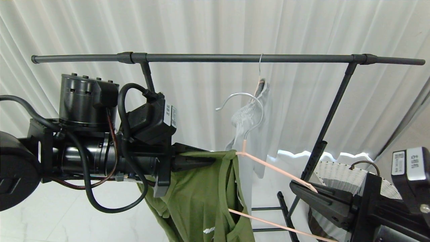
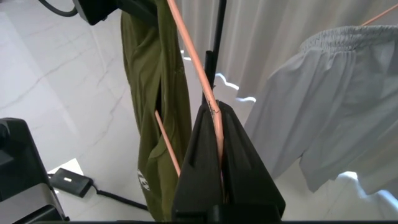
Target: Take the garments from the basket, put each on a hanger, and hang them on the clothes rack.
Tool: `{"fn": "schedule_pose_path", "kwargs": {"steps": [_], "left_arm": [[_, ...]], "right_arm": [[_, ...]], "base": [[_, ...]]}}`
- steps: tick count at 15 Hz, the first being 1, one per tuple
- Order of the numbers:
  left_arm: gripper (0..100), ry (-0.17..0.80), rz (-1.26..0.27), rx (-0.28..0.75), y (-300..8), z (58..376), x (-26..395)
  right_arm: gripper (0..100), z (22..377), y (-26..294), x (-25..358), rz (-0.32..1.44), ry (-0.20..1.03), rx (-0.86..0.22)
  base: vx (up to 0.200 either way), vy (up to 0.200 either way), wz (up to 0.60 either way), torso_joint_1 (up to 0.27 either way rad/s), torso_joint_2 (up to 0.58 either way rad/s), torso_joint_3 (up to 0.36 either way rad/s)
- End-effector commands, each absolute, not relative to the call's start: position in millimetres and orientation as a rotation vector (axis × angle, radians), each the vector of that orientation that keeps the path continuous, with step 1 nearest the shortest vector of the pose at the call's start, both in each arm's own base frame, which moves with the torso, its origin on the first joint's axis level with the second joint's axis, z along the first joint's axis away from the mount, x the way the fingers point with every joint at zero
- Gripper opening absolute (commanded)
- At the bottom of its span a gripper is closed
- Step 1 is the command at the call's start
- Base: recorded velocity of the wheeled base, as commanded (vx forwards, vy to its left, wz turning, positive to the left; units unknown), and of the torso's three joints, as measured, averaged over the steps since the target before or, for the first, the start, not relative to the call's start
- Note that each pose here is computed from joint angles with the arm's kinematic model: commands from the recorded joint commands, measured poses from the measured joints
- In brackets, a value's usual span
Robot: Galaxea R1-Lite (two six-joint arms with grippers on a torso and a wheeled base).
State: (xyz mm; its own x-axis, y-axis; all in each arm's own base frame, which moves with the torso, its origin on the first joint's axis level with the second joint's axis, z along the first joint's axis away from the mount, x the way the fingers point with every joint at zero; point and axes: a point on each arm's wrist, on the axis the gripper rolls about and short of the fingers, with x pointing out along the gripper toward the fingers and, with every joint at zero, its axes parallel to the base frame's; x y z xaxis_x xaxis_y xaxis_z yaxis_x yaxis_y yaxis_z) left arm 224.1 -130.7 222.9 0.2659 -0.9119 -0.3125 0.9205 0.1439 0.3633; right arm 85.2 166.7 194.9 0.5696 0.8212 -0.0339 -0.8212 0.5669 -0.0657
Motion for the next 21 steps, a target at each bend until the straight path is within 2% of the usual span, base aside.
{"fn": "schedule_pose_path", "kwargs": {"steps": [1,3,4,8,11,13,14,17,19,21], "left_arm": [[0,0.017,-1.317,0.540,-130,223,224],[0,0.018,-1.308,0.543,-129,224,224],[0,0.017,-1.305,0.544,-129,224,224],[0,0.018,-1.273,0.572,-125,222,225],[0,-0.013,-1.172,0.657,-119,222,226],[0,0.035,-1.055,0.689,-117,222,226],[0,0.055,-1.026,0.660,-117,225,224],[0,0.130,-0.990,0.475,-133,236,204],[0,0.184,-0.923,0.337,-149,243,187],[0,0.158,-0.887,0.301,-153,247,183]], "right_arm": [[0,195,167,85,0.965,-0.002,-0.079],[0,195,166,85,0.964,-0.003,-0.082],[100,194,167,86,0.961,-0.001,-0.083],[100,195,157,102,0.826,-0.016,-0.119],[100,193,148,114,0.744,-0.002,-0.154],[100,191,149,115,0.744,0.023,-0.171],[100,191,151,116,0.742,0.025,-0.183],[100,190,155,118,0.744,0.025,-0.203],[100,190,165,112,0.799,0.038,-0.177],[100,188,182,103,0.877,0.081,-0.115]], "base": [[0.000,0.000,0.00,0.000,0.00,0.000],[0.000,0.000,0.00,0.000,0.00,0.000],[0.000,0.000,0.00,0.000,0.00,0.000],[0.000,0.000,0.00,0.000,0.00,0.000],[0.000,0.000,0.00,0.000,0.00,0.000],[0.000,0.000,0.00,0.000,0.00,0.000],[0.000,0.000,0.00,0.000,0.00,0.000],[0.000,0.000,0.00,0.000,0.00,0.000],[0.000,0.000,0.00,0.000,0.00,0.000],[0.000,0.000,0.00,0.000,0.00,0.000]]}}
